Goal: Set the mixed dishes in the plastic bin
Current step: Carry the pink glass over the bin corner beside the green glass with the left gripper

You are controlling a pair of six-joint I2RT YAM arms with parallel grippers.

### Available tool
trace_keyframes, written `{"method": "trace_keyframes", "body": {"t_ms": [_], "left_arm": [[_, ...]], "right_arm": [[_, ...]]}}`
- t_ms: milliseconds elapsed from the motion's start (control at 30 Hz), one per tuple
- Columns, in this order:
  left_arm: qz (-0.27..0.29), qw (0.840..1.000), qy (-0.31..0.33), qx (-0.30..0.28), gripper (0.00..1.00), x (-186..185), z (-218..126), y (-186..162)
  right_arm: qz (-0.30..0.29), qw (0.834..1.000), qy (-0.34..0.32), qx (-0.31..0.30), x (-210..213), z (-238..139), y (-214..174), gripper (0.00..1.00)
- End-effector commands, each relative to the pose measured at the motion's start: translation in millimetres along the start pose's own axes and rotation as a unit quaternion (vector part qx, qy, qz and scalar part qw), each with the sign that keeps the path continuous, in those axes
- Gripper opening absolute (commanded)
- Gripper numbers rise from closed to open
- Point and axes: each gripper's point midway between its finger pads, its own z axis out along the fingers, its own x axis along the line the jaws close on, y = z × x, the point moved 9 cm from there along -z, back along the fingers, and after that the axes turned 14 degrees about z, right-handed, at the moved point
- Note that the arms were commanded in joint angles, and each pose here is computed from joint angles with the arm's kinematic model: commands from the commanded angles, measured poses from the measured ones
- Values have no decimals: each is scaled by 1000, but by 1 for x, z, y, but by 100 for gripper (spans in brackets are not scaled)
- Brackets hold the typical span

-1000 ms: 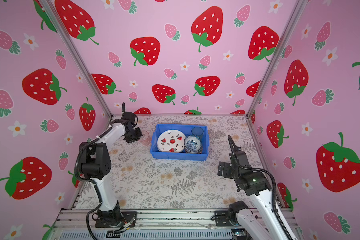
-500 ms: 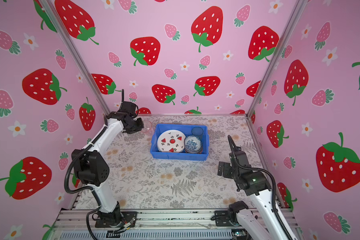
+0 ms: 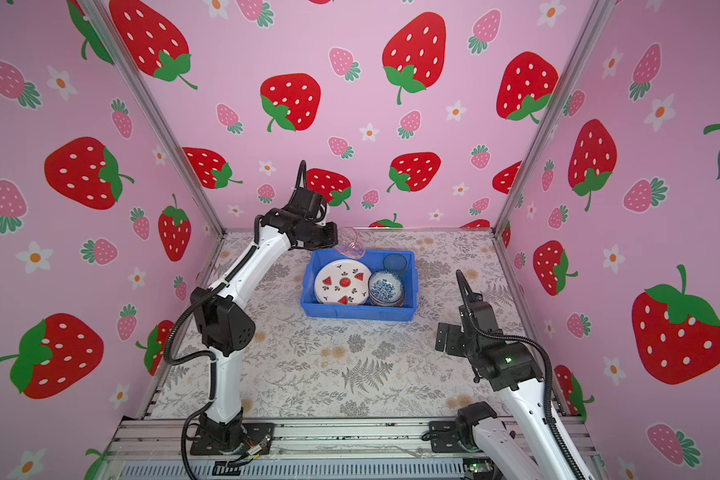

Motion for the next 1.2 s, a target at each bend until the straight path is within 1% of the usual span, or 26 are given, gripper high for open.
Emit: {"method": "trace_keyframes", "body": {"t_ms": [0, 233, 433, 767, 1167], "left_arm": [[31, 999, -37, -16, 0, -22, 3, 11], [60, 993, -89, -42, 0, -50, 31, 16], [60, 991, -111, -51, 0, -57, 53, 18], [77, 988, -123, -61, 0, -68, 81, 19], [71, 988, -127, -50, 0, -65, 101, 13]], "right_arm": [[-1, 1000, -4, -8, -1, -8, 4, 99], [3, 1000, -12, -13, -5, -13, 3, 99], [12, 1000, -15, -16, -9, -18, 0, 99], [25, 999, -18, -21, -13, -24, -1, 99], [35, 999, -33, -24, -21, -29, -8, 99]]}}
